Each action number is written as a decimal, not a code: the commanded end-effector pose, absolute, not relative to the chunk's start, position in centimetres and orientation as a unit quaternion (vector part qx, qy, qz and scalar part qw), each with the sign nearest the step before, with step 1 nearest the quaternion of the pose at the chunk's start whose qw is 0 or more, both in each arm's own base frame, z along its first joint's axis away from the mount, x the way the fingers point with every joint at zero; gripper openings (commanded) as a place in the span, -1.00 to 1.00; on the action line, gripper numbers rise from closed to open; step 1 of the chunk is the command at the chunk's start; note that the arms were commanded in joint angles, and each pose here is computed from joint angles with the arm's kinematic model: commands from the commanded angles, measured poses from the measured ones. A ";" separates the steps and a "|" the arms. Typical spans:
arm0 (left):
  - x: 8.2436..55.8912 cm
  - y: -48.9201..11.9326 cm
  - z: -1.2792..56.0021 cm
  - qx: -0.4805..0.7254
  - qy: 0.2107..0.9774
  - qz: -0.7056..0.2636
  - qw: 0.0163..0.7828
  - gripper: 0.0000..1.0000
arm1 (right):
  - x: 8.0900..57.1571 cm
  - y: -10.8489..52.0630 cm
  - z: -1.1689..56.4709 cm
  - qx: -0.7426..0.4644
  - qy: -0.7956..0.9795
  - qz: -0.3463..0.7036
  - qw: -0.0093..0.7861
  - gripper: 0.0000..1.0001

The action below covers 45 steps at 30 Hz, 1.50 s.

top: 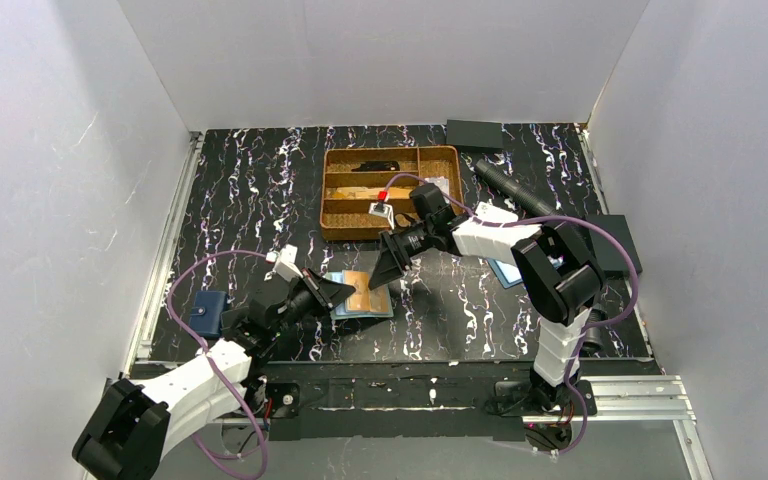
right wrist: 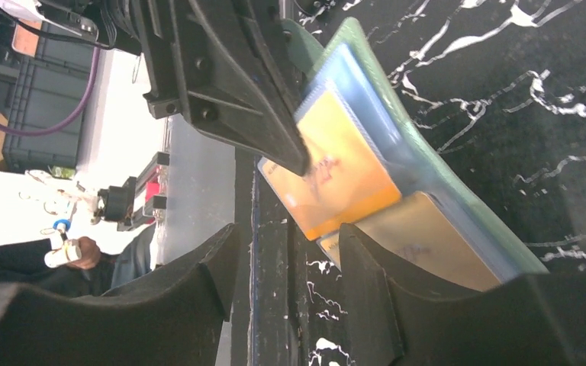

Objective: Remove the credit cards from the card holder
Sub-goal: Remove the credit card from the card holder.

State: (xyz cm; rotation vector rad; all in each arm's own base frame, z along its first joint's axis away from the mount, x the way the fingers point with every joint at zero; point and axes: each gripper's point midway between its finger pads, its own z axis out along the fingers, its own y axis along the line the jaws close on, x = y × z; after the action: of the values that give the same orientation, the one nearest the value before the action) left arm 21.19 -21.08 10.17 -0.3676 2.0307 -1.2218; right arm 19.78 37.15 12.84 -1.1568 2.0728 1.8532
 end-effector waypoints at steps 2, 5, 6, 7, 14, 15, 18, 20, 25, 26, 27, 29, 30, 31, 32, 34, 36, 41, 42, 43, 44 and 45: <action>21.9 -21.4 13.1 -0.149 0.741 -0.524 0.393 -1.00 | 21.4 36.4 14.1 -0.359 0.692 0.619 0.089 0.15; 21.9 -21.4 13.6 -0.150 0.732 -0.531 0.399 -1.00 | 21.3 36.3 14.1 -0.346 0.694 0.626 0.083 0.15; 21.9 -21.5 13.7 -0.149 0.730 -0.533 0.400 -1.00 | 21.2 36.4 14.1 -0.342 0.693 0.630 0.080 0.15; 21.9 -21.5 13.8 -0.148 0.728 -0.536 0.401 -1.00 | 21.2 36.5 14.1 -0.337 0.692 0.634 0.076 0.14; 21.9 -21.8 14.2 -0.146 0.716 -0.552 0.402 -1.00 | 20.9 36.7 14.5 -0.327 0.684 0.649 0.066 0.10; 21.9 -21.8 14.2 -0.146 0.715 -0.554 0.400 -1.00 | 20.7 36.8 14.8 -0.327 0.681 0.652 0.065 0.10; 21.9 -22.0 14.4 -0.144 0.713 -0.559 0.399 -1.00 | 20.6 36.9 15.0 -0.326 0.677 0.656 0.063 0.07; 21.9 -22.0 14.5 -0.144 0.710 -0.562 0.400 -1.00 | 20.5 36.9 15.0 -0.326 0.677 0.657 0.062 0.01; 21.9 -22.0 14.6 -0.144 0.706 -0.565 0.401 -1.00 | 20.5 36.9 15.3 -0.325 0.675 0.660 0.060 -0.02; 21.9 -22.0 14.6 -0.145 0.705 -0.566 0.401 -1.00 | 20.5 36.9 15.2 -0.323 0.676 0.660 0.058 -0.03; 21.8 -22.0 14.6 -0.145 0.705 -0.567 0.401 -1.00 | 20.5 36.9 15.2 -0.322 0.676 0.660 0.058 -0.03; 21.8 -22.0 14.6 -0.146 0.703 -0.569 0.400 -1.00 | 20.5 37.0 15.2 -0.320 0.675 0.662 0.056 -0.03; 21.8 -22.1 14.6 -0.146 0.703 -0.570 0.400 -1.00 | 20.5 37.0 15.3 -0.319 0.675 0.663 0.057 -0.03; 21.8 -22.1 14.8 -0.145 0.701 -0.572 0.401 -1.00 | 20.5 37.0 15.3 -0.318 0.675 0.664 0.056 -0.03; 21.8 -22.1 14.8 -0.145 0.700 -0.573 0.401 -1.00 | 20.5 37.0 15.2 -0.317 0.675 0.664 0.055 -0.04; 21.8 -22.2 14.9 -0.145 0.699 -0.575 0.401 -1.00 | 20.5 37.0 15.2 -0.317 0.675 0.664 0.055 -0.04; 21.8 -22.2 15.0 -0.144 0.696 -0.577 0.401 -1.00 | 20.4 37.0 15.3 -0.318 0.674 0.664 0.055 -0.06; 21.9 -22.3 15.1 -0.145 0.695 -0.580 0.400 -1.00 | 20.4 37.0 15.4 -0.319 0.673 0.665 0.053 -0.18; 21.9 -22.3 15.0 -0.146 0.695 -0.580 0.400 -1.00 | 20.4 37.0 15.4 -0.320 0.672 0.666 0.053 -0.22; 21.9 -22.2 15.0 -0.147 0.695 -0.580 0.400 -1.00 | 20.4 37.0 15.4 -0.320 0.672 0.666 0.053 -0.27; 21.9 -22.2 14.9 -0.148 0.694 -0.579 0.400 -1.00 | 20.4 37.0 15.4 -0.320 0.672 0.666 0.052 -0.31; 21.9 -22.1 14.9 -0.150 0.694 -0.579 0.401 -1.00 | 20.3 37.0 15.4 -0.320 0.672 0.666 0.052 -0.36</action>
State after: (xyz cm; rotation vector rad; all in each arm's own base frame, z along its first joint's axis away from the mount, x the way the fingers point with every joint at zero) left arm 21.89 -22.25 13.64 -0.3955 1.8183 -1.4345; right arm 20.94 36.83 14.38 -0.8999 2.1218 2.0029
